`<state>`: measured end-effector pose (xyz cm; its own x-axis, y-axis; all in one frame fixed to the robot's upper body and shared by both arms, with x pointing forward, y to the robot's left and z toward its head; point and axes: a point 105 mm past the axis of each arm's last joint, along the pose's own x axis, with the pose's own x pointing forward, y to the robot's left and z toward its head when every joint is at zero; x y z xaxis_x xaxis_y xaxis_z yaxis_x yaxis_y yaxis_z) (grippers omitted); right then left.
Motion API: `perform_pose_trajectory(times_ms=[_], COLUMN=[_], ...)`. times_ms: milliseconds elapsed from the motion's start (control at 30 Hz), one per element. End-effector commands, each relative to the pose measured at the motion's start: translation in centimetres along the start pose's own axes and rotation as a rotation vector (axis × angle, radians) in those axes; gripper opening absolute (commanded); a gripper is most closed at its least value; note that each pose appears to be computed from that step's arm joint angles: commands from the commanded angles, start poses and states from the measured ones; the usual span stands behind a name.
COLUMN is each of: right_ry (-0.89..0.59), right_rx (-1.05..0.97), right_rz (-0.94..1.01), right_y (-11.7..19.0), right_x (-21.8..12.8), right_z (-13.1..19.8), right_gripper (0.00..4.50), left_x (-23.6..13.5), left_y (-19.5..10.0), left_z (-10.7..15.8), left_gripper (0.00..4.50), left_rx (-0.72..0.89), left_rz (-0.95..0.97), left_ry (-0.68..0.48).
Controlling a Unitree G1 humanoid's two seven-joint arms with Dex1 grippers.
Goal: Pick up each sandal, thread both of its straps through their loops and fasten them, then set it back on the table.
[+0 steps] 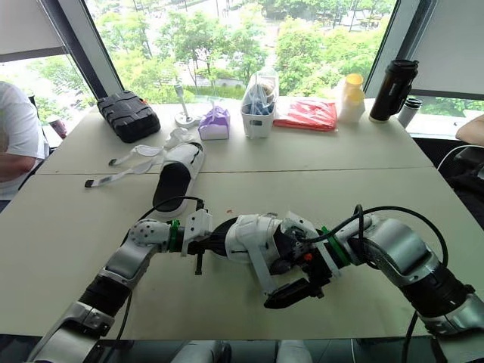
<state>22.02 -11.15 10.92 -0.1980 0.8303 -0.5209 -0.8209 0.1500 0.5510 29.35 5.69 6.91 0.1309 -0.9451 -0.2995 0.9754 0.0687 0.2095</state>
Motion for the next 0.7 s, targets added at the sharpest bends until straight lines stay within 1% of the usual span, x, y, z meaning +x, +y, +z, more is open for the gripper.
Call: perform_pose_trajectory(times_ms=[33, 200, 333, 367, 433, 500, 567, 667, 700], right_ry=[-0.043, -0.047, -0.052, -0.054, -0.056, -0.061, -0.066, -0.07, -0.092], right_rx=[0.048, 0.051, 0.046, 0.045, 0.045, 0.048, 0.048, 0.032, 0.027], right_rz=[0.023, 0.026, 0.023, 0.02, 0.015, 0.007, 0.002, 0.005, 0.016], right_y=[0.3, 0.6, 0.7, 0.6, 0.5, 0.3, 0.2, 0.5, 0.8], right_x=[0.4, 1.7, 2.1, 2.1, 2.1, 2.0, 1.9, 1.6, 1.3], right_z=[1.1, 1.3, 1.4, 1.4, 1.4, 1.4, 1.5, 1.9, 2.8], right_gripper=[4.46, 4.46, 3.38, 2.8, 1.89, 0.87, 0.05, 0.05, 0.05], left_x=[1.1, 1.2, 1.3, 1.2, 1.2, 1.3, 1.3, 1.4, 1.5], left_y=[-3.4, -3.6, -3.7, -3.7, -3.7, -3.7, -3.8, -3.9, -3.9], left_z=[-4.2, -4.3, -4.3, -4.3, -4.3, -4.3, -4.3, -4.3, -4.3], left_gripper=[0.0, 0.0, 0.0, 0.0, 0.0, 0.0, 0.0, 0.0, 0.0], left_rx=[-0.122, -0.128, -0.132, -0.132, -0.132, -0.132, -0.133, -0.135, -0.135], left_rz=[-0.119, -0.115, -0.109, -0.107, -0.105, -0.104, -0.103, -0.104, -0.103], left_ry=[0.132, 0.128, 0.126, 0.126, 0.125, 0.125, 0.122, 0.121, 0.121])
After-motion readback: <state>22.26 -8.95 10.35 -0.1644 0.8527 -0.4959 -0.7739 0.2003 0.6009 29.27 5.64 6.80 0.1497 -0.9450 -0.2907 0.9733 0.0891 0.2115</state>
